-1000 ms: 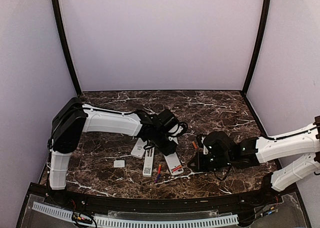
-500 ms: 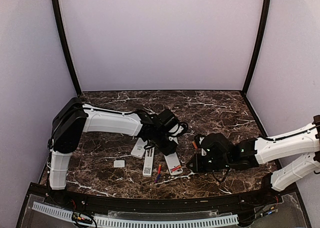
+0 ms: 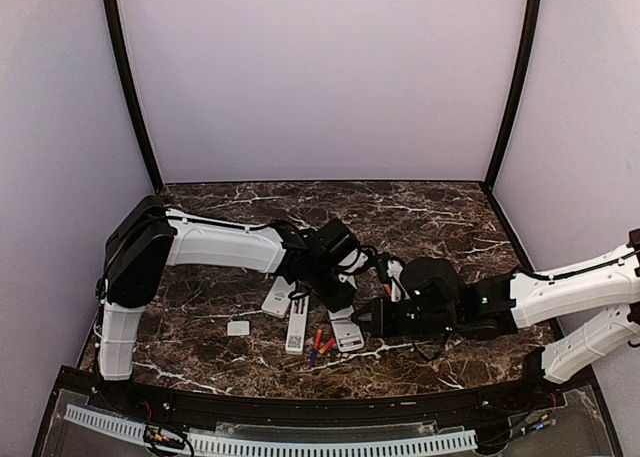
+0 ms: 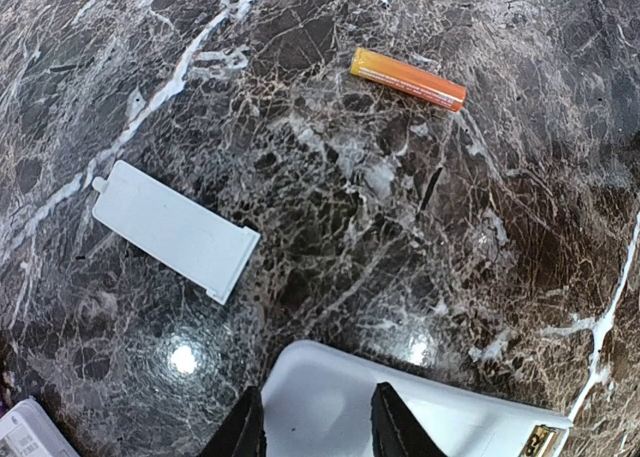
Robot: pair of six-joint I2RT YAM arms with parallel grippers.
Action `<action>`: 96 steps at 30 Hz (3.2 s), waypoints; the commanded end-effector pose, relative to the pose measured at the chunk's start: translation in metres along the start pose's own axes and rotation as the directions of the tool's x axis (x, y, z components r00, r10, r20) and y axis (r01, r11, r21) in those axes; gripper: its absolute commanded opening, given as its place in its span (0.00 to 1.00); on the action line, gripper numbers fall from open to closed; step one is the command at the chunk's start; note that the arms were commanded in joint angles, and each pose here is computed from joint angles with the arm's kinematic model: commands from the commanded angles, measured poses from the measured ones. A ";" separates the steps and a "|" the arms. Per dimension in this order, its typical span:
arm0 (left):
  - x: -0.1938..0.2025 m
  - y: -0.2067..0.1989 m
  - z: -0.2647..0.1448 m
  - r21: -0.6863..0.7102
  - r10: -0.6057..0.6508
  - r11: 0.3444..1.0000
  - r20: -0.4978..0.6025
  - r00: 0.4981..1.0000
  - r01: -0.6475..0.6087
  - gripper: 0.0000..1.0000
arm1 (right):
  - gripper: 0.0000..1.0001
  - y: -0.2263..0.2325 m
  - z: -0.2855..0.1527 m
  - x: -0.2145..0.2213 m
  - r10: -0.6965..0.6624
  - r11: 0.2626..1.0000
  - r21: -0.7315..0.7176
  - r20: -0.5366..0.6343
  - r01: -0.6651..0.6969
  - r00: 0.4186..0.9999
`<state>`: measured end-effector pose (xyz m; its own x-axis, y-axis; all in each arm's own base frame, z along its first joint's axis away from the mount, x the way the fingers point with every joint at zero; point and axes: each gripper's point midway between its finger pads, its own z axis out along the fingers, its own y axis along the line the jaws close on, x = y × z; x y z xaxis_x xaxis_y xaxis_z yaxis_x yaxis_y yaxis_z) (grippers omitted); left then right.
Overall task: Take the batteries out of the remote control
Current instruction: Remove the battery from the remote control without the battery cover.
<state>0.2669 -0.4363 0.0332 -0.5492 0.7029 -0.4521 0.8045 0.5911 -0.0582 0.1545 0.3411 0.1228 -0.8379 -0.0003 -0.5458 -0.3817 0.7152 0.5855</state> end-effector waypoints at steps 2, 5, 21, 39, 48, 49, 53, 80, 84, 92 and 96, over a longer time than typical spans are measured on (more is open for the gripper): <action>0.105 -0.015 0.028 0.040 0.029 0.999 -0.354 0.935 -0.016 0.36 | 0.00 0.017 0.004 -0.007 -0.031 0.999 -0.038 0.024 0.032 0.999; 0.103 -0.015 0.027 0.038 0.027 0.999 -0.349 0.937 -0.015 0.36 | 0.00 0.015 0.004 -0.004 -0.032 0.999 -0.031 0.012 0.032 0.999; 0.039 -0.004 -0.023 0.063 -0.041 0.997 -0.144 0.989 0.051 0.69 | 0.00 -0.036 -0.030 0.026 -0.055 0.986 0.149 -0.113 0.072 0.992; 0.034 -0.027 -0.046 0.290 -0.419 0.854 -0.111 0.901 0.433 0.77 | 0.00 -0.071 -0.021 0.017 0.030 0.964 0.265 -0.090 -0.005 0.996; 0.029 -0.022 -0.028 0.332 -0.466 0.816 -0.104 0.878 0.473 0.77 | 0.00 -0.052 0.000 0.022 -0.028 0.981 0.186 -0.143 0.055 0.989; 0.025 -0.023 -0.028 0.342 -0.465 0.816 -0.091 0.881 0.466 0.77 | 0.00 -0.047 0.001 0.021 -0.042 0.984 0.165 -0.145 0.066 0.989; 0.016 -0.027 -0.021 0.375 -0.440 0.817 -0.086 0.894 0.438 0.77 | 0.00 -0.023 0.006 0.017 -0.088 0.992 0.075 -0.131 0.098 0.987; -0.044 -0.053 -0.042 0.541 -0.353 0.802 0.088 0.931 0.253 0.75 | 0.00 -0.035 -0.067 -0.002 0.050 0.998 0.029 0.069 -0.052 0.996; -0.033 -0.019 -0.055 0.495 -0.449 0.795 0.093 0.889 0.350 0.73 | 0.00 -0.035 -0.059 -0.002 0.072 0.997 0.032 0.070 -0.074 0.995; 0.012 -0.009 -0.053 0.437 -0.472 0.789 -0.019 0.881 0.432 0.44 | 0.00 -0.022 -0.032 -0.007 0.098 0.995 0.027 0.064 -0.100 0.993; 0.026 -0.011 -0.047 0.434 -0.481 0.778 -0.051 0.875 0.453 0.40 | 0.00 -0.017 -0.018 -0.009 0.107 0.994 0.032 0.054 -0.109 0.993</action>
<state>0.2496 -0.4186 0.0735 -0.8627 0.3333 -0.3804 0.5057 0.5800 -0.6387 0.1500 0.2935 0.1069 -0.8668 0.0546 -0.4957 -0.2741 0.7781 0.5651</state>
